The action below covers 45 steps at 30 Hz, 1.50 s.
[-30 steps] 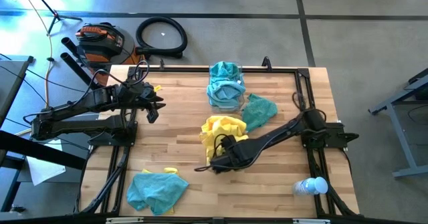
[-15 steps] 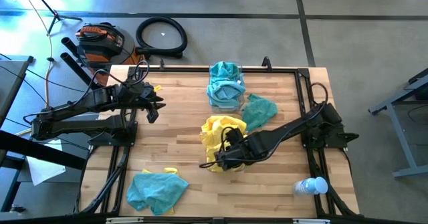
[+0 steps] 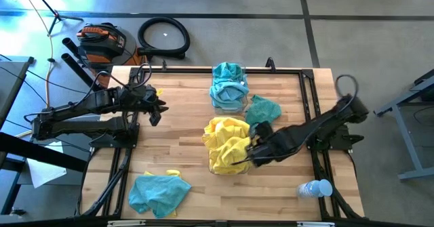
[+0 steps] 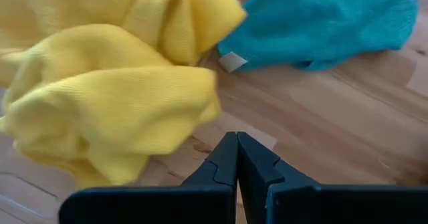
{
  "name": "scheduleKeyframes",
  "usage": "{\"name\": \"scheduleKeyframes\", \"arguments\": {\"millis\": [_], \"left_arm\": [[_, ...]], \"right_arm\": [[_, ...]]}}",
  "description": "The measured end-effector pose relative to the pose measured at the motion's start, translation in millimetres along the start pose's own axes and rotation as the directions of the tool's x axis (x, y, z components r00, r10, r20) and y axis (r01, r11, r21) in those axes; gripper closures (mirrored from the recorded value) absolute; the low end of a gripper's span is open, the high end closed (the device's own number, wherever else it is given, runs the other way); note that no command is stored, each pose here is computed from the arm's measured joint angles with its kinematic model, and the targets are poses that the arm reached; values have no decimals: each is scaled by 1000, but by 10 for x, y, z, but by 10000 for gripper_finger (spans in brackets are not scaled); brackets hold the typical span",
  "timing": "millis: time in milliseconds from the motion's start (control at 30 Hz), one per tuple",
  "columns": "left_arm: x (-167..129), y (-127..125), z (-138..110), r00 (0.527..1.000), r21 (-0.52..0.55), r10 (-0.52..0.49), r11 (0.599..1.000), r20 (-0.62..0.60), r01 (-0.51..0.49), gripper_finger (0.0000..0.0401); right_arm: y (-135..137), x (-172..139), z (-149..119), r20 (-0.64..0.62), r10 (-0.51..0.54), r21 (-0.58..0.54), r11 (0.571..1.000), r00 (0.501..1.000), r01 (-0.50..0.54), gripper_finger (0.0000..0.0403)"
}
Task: Sort microfiber towel by color & place in baskets
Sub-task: Put the blue towel into the top transparent bin
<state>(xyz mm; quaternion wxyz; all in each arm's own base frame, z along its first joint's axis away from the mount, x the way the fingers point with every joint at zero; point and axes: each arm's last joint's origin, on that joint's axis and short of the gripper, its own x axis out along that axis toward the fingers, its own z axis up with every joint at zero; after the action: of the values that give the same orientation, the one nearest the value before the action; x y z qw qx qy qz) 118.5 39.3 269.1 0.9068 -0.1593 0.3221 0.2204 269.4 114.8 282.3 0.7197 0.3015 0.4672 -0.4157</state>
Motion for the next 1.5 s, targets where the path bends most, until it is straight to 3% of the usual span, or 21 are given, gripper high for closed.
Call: {"name": "scheduleKeyframes", "arguments": {"millis": [200, 367, 533, 667, 767, 867, 933, 1067, 1500], "left_arm": [[46, -199, 29, 998, -47, -29, 998, 47, 31, 282], [174, -453, 63, 998, -115, 20, 993, 62, -13, 282], [338, -810, 121, 999, -177, 48, 983, -15, -50, 282], [424, -1092, 154, 984, -238, 81, 964, -158, -118, 282], [432, -1272, 147, 940, -299, 131, 927, -315, -229, 282], [427, -1432, 109, 874, -370, 165, 859, -457, -355, 282], [437, -1533, 55, 837, -404, 149, 822, -526, -400, 282], [459, -1725, -112, 769, -426, 84, 792, -633, -437, 282], [484, -2159, -591, 633, -372, 13, 800, -774, -470, 282]], "right_arm": [[-668, 226, -28, 25, 148, 7, 989, 989, -148, 403], [-1209, 357, -3, 53, 186, 14, 982, 981, -187, 403], [-1644, 439, 29, 96, 210, -23, 978, 973, -209, 403], [-1883, 495, 37, 121, 230, -21, 973, 966, -229, 403], [-1982, 517, 40, 135, 245, -21, 969, 960, -244, 403], [-2018, 517, 50, 139, 258, -39, 966, 956, -255, 403], [-2025, 517, 60, 144, 259, -56, 966, 955, -254, 403], [-2014, 516, 73, 151, 267, -79, 963, 952, -257, 403], [-2006, 514, 75, 147, 278, -110, 958, 949, -264, 403]]}}
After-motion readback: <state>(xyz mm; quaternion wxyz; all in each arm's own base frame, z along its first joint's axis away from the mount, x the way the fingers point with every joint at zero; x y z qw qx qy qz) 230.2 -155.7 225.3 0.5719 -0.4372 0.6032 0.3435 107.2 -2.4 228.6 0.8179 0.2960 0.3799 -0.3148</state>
